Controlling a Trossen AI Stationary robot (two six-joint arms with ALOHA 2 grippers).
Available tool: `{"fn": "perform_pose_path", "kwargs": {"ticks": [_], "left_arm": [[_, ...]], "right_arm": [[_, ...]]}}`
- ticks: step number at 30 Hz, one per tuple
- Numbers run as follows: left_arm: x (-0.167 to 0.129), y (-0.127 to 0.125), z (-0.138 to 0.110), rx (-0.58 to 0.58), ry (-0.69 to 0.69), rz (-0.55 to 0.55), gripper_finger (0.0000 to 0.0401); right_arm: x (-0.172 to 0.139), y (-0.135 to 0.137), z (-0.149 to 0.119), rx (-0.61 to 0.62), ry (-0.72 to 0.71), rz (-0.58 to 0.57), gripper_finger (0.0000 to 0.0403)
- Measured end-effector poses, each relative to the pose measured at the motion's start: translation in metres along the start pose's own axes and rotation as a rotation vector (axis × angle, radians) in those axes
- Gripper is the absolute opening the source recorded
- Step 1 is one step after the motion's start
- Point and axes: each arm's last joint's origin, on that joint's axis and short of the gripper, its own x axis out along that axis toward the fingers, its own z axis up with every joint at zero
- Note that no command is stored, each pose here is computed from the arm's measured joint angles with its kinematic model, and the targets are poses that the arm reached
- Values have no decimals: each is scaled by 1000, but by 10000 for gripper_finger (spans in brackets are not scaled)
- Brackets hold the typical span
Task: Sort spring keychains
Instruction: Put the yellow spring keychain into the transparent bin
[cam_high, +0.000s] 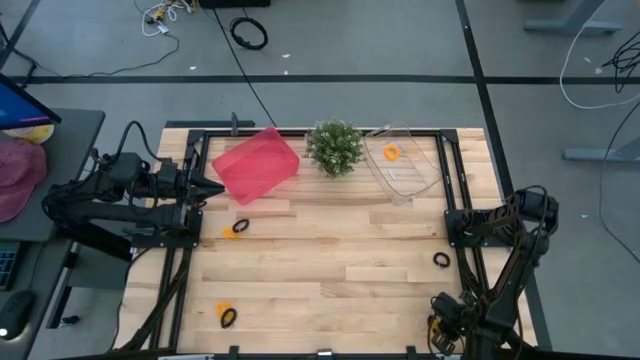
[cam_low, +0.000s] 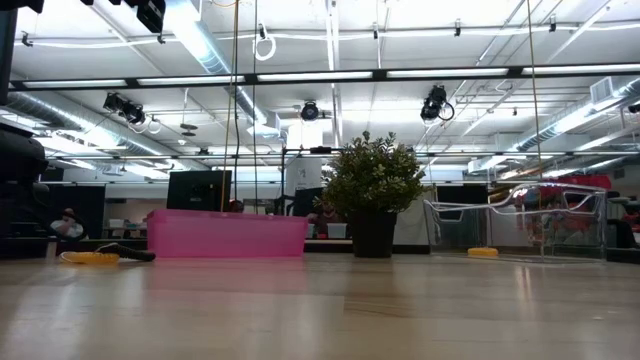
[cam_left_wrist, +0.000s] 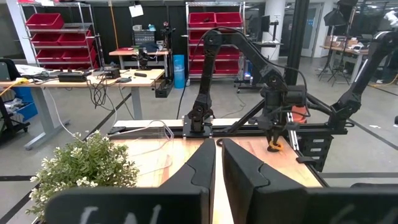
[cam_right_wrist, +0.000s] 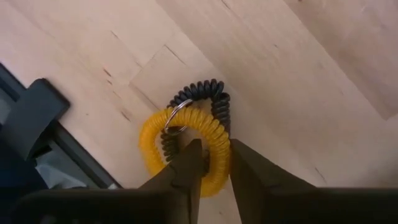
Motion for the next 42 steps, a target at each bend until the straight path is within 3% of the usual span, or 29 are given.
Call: {"fn": "perform_pose_path", "kwargs": {"ticks": [6, 13, 22, 31, 42], "left_arm": [[0, 0, 0, 0, 0, 0, 30], [0, 0, 0, 0, 0, 0, 30], [0, 0, 0, 0, 0, 0, 30], [0, 0, 0, 0, 0, 0, 30], [0, 0, 0, 0, 0, 0, 30]], "right_arm": [[-7, 0, 4, 27, -2, 13, 77], [-6, 2, 10, 7, -9, 9, 12], [-17, 6, 21, -31, -30, 58, 5], [-41, 11, 46, -153, -247, 184, 2], [-77, 11, 97, -325, -529, 221, 2]]}}
